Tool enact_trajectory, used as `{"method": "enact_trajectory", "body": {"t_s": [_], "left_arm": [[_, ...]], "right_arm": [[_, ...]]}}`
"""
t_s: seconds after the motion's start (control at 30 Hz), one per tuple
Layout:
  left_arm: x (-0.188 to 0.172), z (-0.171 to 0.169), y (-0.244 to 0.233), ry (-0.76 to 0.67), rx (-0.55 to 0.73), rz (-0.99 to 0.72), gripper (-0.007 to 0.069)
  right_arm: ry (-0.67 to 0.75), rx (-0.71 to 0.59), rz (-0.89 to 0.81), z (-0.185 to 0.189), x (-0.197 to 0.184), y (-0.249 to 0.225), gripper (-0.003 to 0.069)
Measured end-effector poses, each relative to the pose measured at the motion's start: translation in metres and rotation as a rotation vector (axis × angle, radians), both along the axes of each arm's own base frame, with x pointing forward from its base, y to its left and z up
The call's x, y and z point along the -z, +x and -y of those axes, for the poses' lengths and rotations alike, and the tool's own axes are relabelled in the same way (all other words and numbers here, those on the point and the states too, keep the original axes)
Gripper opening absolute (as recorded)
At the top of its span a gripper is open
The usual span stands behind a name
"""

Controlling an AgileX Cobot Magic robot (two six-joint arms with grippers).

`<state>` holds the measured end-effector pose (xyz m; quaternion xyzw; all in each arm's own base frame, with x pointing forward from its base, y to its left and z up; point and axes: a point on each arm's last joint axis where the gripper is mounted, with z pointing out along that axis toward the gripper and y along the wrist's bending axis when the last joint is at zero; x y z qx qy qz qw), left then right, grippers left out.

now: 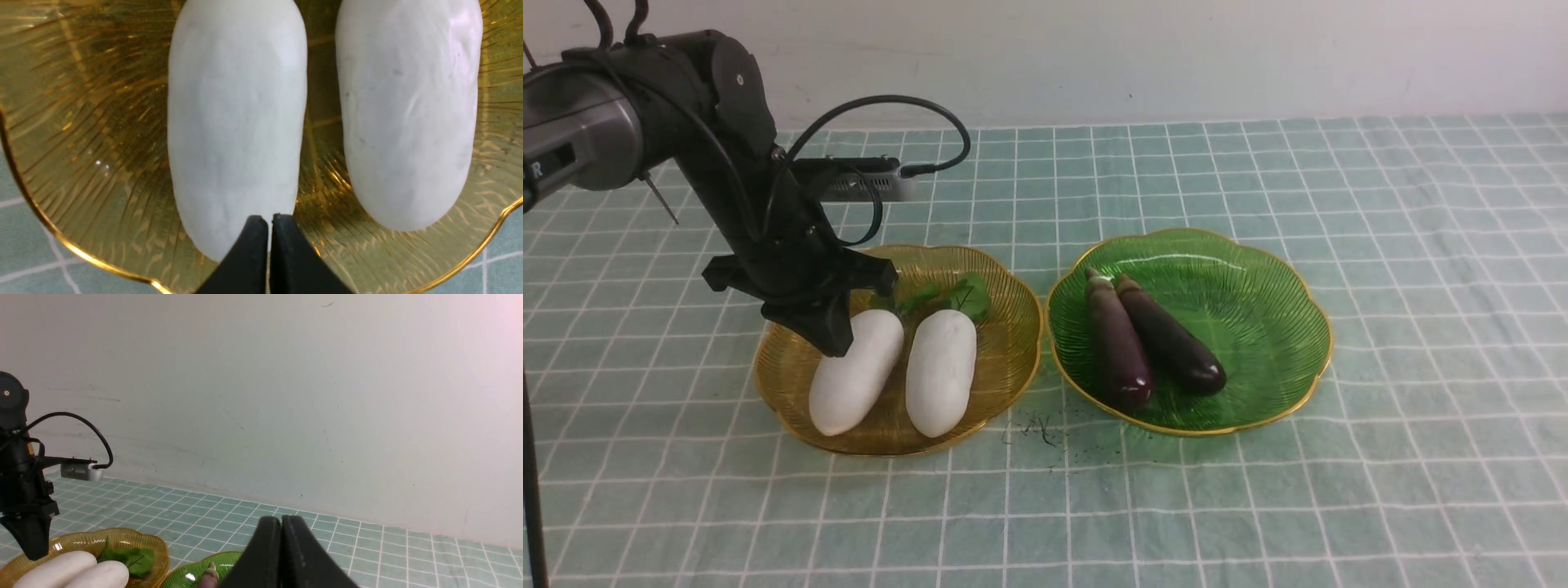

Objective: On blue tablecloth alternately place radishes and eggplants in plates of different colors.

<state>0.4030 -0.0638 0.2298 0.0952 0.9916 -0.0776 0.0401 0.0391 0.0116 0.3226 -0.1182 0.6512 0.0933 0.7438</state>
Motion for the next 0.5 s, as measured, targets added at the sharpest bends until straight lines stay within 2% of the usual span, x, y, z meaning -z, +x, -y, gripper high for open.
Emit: {"method": "enact_trajectory", "body": {"t_s": [0.23, 0.27, 0.4, 0.5], "left_arm": [[0.0, 0.0, 0.0, 0.0, 0.0, 0.0, -0.0008], [0.0, 0.0, 0.0, 0.0, 0.0, 0.0, -0.0008], [-0.004, 0.001, 0.0, -0.001, 0.002, 0.012, -0.0008], [-0.024, 0.0, -0.006, -0.002, 0.004, 0.061, -0.0008]], "right_arm": [[-0.01, 0.009, -0.03, 0.0, 0.023, 0.001, -0.0015], [-0.02, 0.047, -0.067, 0.001, 0.042, 0.004, -0.0015], [-0.036, 0.124, -0.137, 0.003, 0.075, 0.009, -0.0015], [-0.043, 0.2, -0.197, 0.007, 0.104, 0.012, -0.0015]]}}
